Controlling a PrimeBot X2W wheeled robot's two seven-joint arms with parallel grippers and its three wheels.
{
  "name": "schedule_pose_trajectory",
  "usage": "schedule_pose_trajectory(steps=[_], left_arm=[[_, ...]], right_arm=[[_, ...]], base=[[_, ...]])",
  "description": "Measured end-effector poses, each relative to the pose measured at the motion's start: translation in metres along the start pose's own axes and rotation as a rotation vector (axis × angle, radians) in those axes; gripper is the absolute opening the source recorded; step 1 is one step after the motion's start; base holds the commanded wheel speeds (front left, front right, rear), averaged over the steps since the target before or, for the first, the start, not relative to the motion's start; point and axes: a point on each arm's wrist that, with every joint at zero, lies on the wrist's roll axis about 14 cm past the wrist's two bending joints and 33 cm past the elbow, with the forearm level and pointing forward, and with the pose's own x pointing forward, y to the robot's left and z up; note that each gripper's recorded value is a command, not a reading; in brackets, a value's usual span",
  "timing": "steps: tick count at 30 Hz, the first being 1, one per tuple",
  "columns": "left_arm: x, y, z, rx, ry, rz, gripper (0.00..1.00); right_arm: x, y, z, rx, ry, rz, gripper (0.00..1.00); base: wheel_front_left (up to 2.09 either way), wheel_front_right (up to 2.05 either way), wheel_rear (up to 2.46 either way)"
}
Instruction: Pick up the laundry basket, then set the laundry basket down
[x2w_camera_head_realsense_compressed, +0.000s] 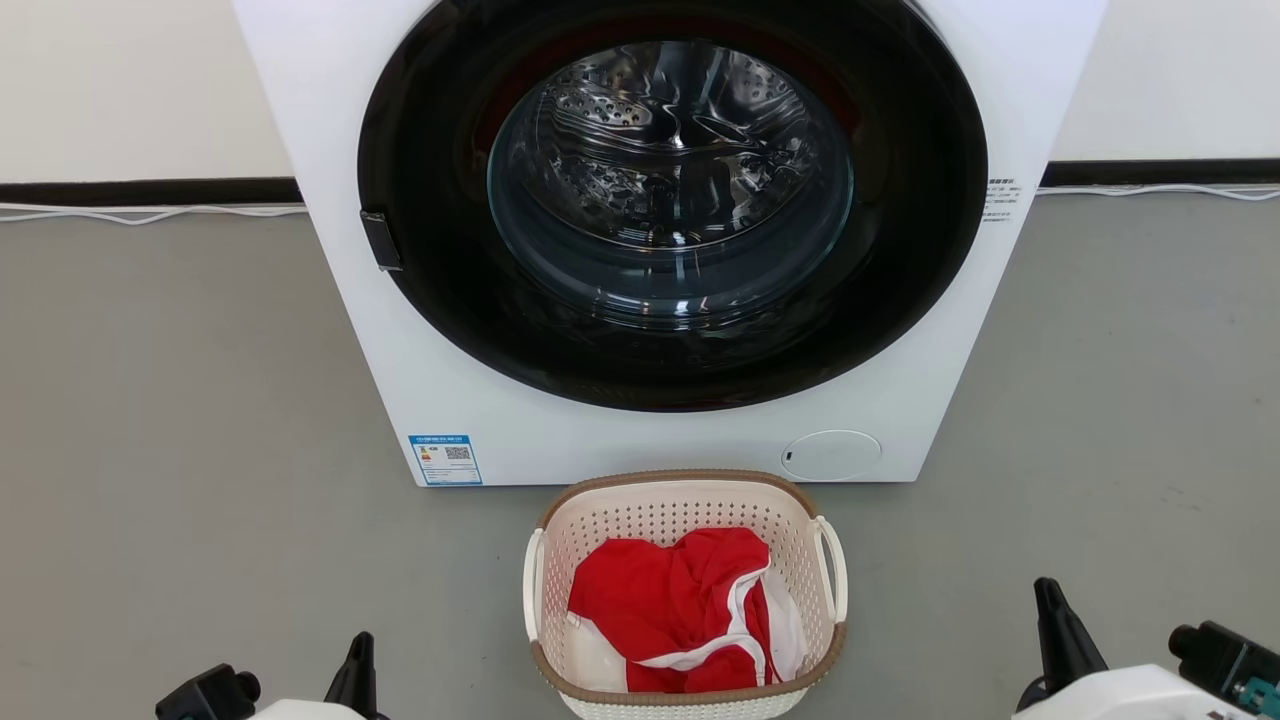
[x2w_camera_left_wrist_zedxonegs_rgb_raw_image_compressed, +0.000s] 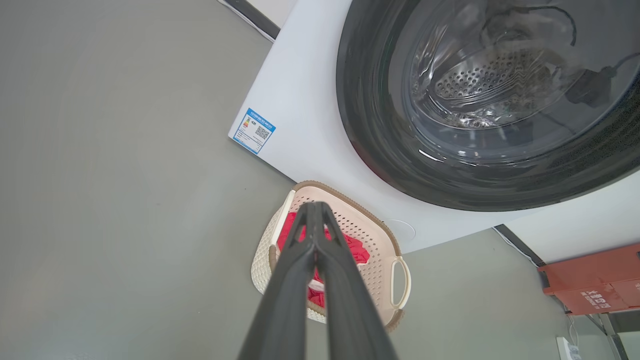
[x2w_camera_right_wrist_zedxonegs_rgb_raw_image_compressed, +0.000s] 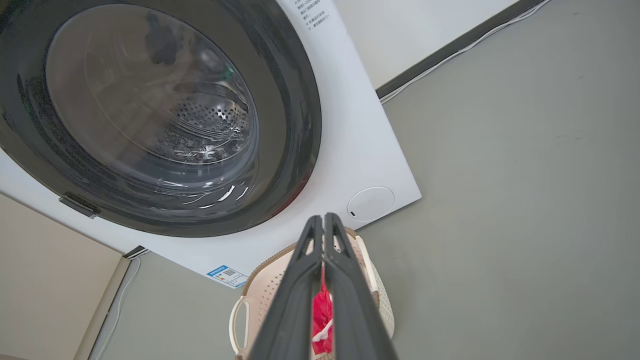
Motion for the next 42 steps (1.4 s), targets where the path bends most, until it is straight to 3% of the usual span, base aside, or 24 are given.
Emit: schedule_pose_trajectory(steps=[42], left_arm=[[0.011, -0.024, 0.02, -0.45, 0.007, -0.104, 0.0]], right_arm=[[0.009, 0.014, 0.02, 0.515, -0.043, 0.05, 0.0]], base=[[0.0, 0.0, 0.0]])
